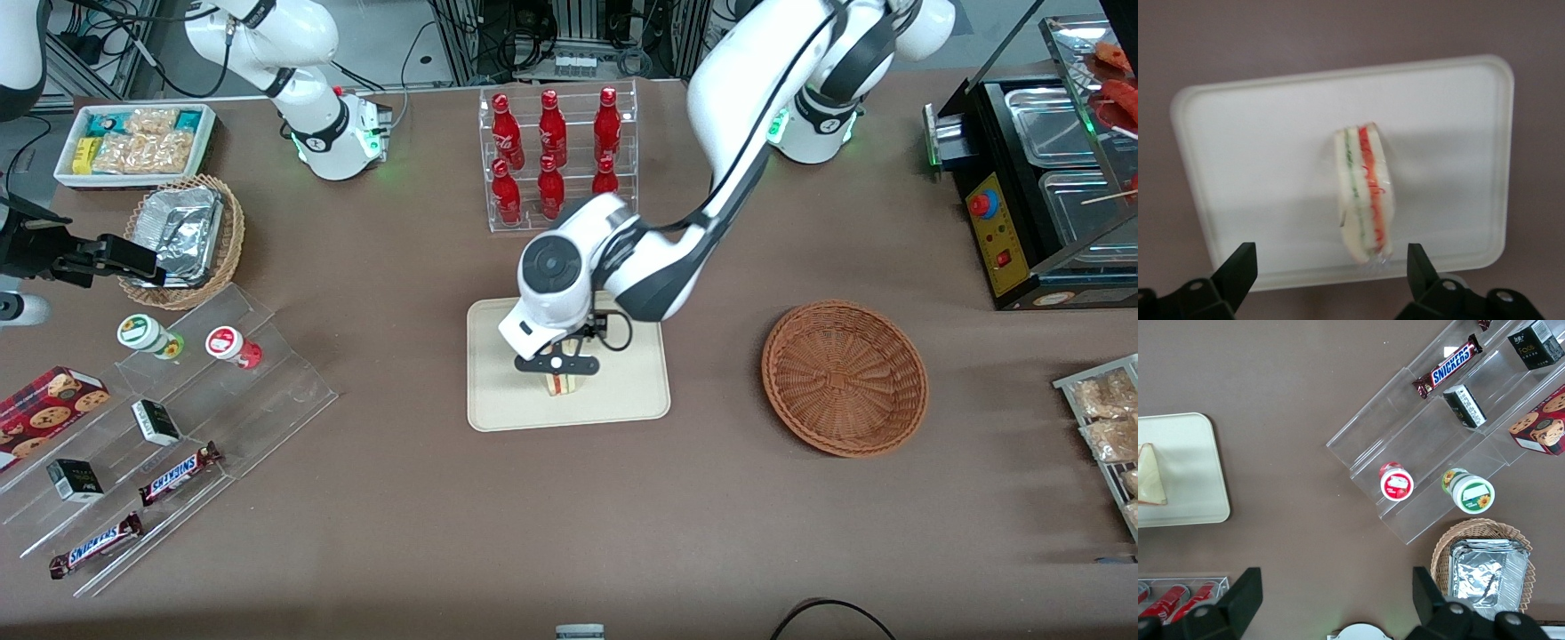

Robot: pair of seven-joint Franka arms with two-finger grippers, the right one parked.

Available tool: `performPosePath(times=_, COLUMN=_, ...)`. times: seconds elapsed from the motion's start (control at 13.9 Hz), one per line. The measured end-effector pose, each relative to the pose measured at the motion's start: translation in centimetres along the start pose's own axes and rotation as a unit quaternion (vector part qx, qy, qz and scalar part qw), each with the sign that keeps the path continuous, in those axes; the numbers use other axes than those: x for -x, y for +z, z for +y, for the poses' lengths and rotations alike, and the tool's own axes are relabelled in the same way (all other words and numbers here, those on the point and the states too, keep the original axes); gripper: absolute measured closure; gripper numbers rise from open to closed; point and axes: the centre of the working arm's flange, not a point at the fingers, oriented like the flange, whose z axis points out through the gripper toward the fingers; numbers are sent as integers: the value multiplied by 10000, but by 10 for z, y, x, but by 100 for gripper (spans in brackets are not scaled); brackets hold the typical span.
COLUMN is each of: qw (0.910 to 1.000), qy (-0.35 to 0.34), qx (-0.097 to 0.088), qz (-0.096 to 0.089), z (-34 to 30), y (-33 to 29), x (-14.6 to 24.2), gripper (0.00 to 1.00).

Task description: Place sandwich from basket to tray

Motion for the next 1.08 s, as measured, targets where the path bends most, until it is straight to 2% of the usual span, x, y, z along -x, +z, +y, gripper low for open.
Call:
performPosePath(times=0.07, qw=9999, qy=-125, qx=2, qz=65, z=-21, y=-45, x=-3, gripper=0)
performPosePath(times=0.22, qw=9992, qy=-385, qx=-133, qz=30, z=-70, y=-121, x=2, gripper=0)
performPosePath(times=0.43, qw=9966, qy=-780, qx=-268, qz=19, z=-142, y=-181, x=10, gripper=0)
performPosePath(times=0.58, qw=9966, qy=-758, qx=-337, qz=6, z=-199, y=-198, x=13, gripper=0)
performPosePath(times=0.79, qw=9973, qy=-580, qx=-427, qz=-109, z=-290, y=-207, x=15, gripper=0)
performPosePath(times=1.08, qw=9982, qy=-353, qx=-425, qz=-219, z=-379, y=-207, x=13, gripper=0)
